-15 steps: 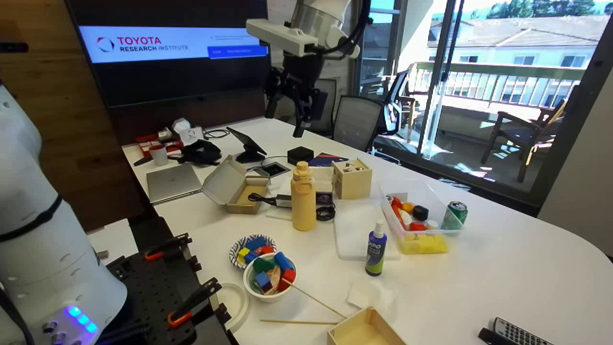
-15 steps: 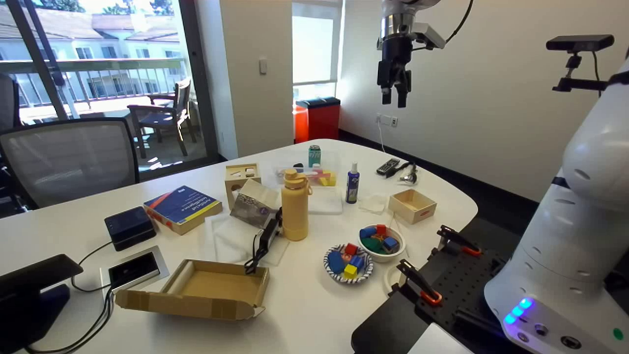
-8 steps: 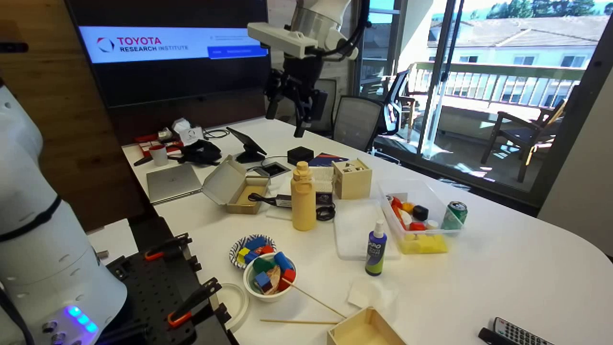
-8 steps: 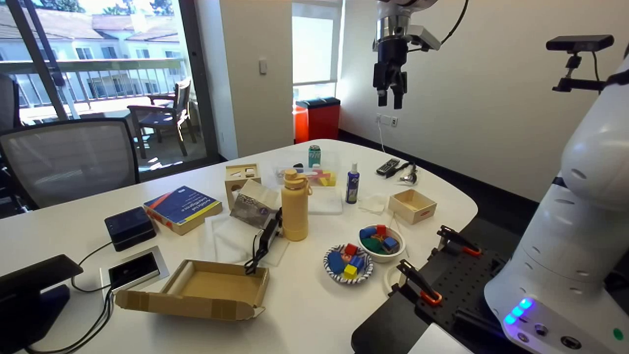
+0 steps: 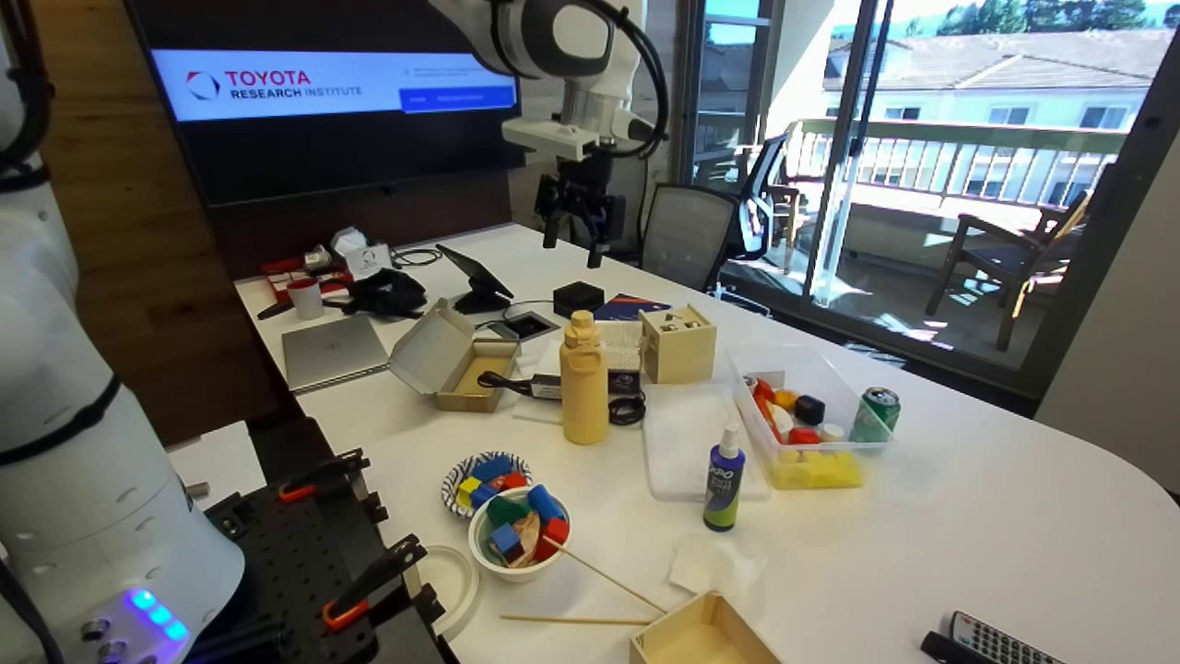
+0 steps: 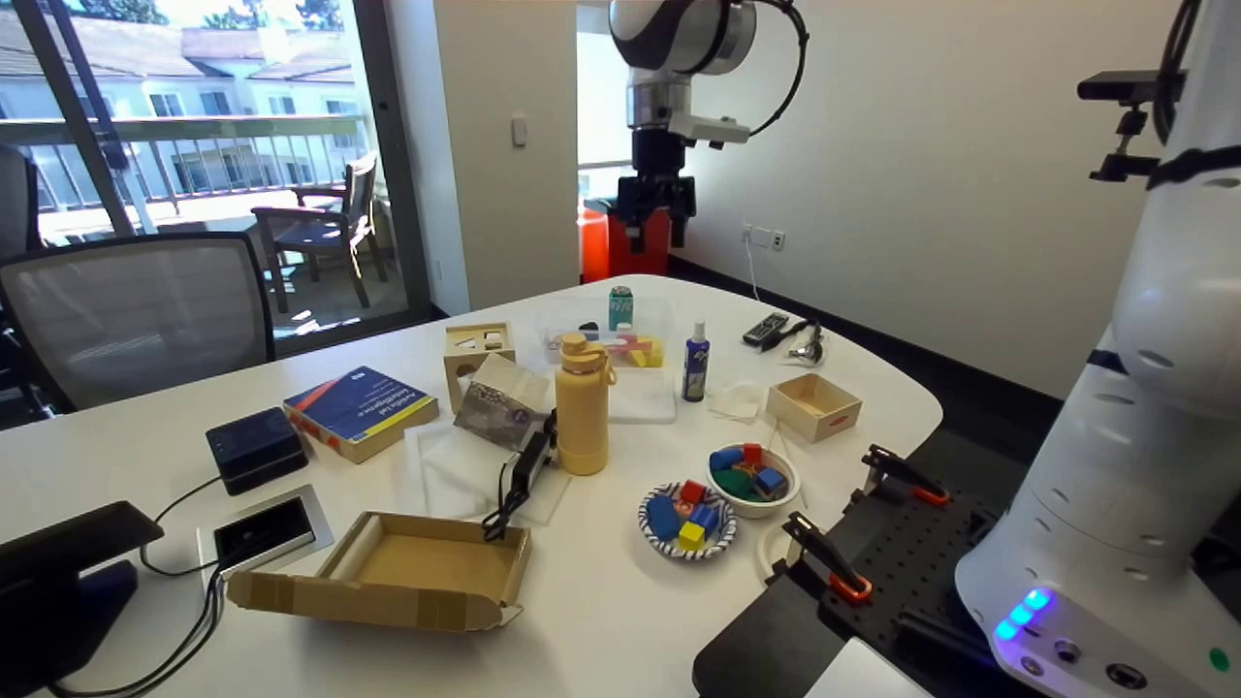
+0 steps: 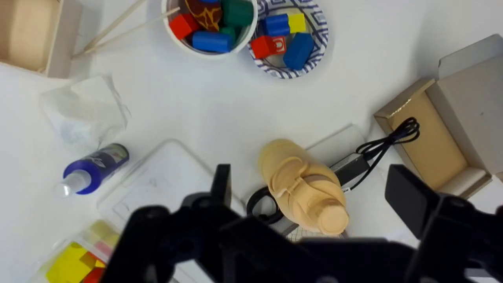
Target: Turn the beige bottle to the right
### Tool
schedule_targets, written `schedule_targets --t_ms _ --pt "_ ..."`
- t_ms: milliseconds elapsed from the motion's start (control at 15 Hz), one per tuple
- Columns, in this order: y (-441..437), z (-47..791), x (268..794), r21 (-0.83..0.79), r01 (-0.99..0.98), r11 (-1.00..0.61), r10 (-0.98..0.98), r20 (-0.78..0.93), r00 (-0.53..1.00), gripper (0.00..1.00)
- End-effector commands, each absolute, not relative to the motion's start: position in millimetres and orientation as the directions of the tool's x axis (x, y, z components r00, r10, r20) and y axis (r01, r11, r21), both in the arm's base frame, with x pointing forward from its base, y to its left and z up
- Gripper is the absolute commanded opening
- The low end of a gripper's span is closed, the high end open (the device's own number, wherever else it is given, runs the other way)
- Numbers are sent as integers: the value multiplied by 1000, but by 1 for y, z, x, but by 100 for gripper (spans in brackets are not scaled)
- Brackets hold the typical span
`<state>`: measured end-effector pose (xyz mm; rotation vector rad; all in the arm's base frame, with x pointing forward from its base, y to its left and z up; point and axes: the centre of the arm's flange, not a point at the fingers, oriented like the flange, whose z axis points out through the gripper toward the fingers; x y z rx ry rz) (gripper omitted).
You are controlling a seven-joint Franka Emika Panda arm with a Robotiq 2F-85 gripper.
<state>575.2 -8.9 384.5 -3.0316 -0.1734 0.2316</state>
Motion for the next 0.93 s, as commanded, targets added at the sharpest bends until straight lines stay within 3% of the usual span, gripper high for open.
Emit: schedule_targets --t_ms 0,467,867 --pt "27 357 600 -29 61 -998 63 -89 994 100" --pt "75 311 608 31 -84 -996 -81 88 993 100" --pt "90 277 607 24 -155 -988 -152 91 984 100"
